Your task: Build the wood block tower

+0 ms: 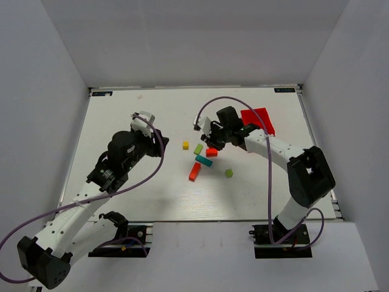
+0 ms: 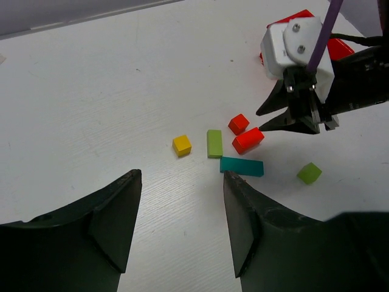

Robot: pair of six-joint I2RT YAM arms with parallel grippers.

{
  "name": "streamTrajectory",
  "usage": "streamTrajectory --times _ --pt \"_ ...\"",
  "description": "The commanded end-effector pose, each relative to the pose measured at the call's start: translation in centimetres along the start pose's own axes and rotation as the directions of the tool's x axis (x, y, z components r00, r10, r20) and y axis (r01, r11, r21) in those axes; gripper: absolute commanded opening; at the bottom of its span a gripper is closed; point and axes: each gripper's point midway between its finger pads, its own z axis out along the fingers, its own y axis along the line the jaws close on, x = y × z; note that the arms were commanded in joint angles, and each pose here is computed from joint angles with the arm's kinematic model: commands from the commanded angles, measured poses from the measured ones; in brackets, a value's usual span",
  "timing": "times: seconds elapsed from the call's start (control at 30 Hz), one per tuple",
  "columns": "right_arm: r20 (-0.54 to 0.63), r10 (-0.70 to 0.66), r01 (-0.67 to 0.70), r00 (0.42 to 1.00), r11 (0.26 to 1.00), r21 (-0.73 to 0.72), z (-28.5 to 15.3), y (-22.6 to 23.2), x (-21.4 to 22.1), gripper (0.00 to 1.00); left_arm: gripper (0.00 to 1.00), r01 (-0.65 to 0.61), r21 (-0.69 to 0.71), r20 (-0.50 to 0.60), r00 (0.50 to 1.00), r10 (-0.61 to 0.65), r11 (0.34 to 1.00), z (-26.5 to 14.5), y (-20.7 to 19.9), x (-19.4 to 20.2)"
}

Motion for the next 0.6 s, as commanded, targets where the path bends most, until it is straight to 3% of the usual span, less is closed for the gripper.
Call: streamTrajectory --times 0.0,0.03,0.1,0.2,0.23,0.3,0.33,0.57 --pt "0.125 -0.303 0.311 0.945 0.949 -0.049 0.4 -0.4 -3.0 0.34 0.66 -0.01 -0.006 0.02 1.0 0.01 1.0 -0.6 0.2 -0.3" --pt "0.144 -0.357 0.37 0.923 0.926 -0.071 0.4 -0.1 -3.1 0.34 0.66 -0.01 0.003 0.019 1.0 0.01 1.0 -0.7 0.0 0.0" --pt "0.207 -0.526 0.551 0.825 0.83 -0.088 0.5 0.5 -3.3 0.39 0.66 -0.008 -0.006 0.02 1.0 0.008 1.0 -0.7 0.3 0.0" --pt "0.275 -0.654 0.696 0.705 0.712 -0.093 0.8 0.5 -4.5 0.45 0.66 -0.016 -0.016 0.012 1.0 0.016 1.0 -0.9 0.7 0.3" --pt "0.251 -0.633 0.678 0.733 0.71 -0.189 1.6 1.3 -2.7 0.47 0.66 -0.016 -0.017 0.003 1.0 0.016 1.0 -0.9 0.8 0.6" --pt "0.284 -0.664 0.72 0.692 0.659 -0.215 0.9 0.5 -5.2 0.49 0.66 -0.026 -0.018 -0.007 1.0 0.026 1.0 -0.9 0.9 1.0" --pt "0.264 -0.657 0.708 0.706 0.648 -0.281 2.1 0.7 -4.0 0.5 0.66 -0.026 -0.018 -0.007 1.0 0.026 1.0 -0.9 0.9 1.0" --pt "0.249 -0.743 0.778 0.621 0.549 -0.304 3.8 -0.7 -3.0 0.54 0.68 -0.046 -0.029 -0.015 0.999 0.046 0.999 -0.9 1.2 1.2"
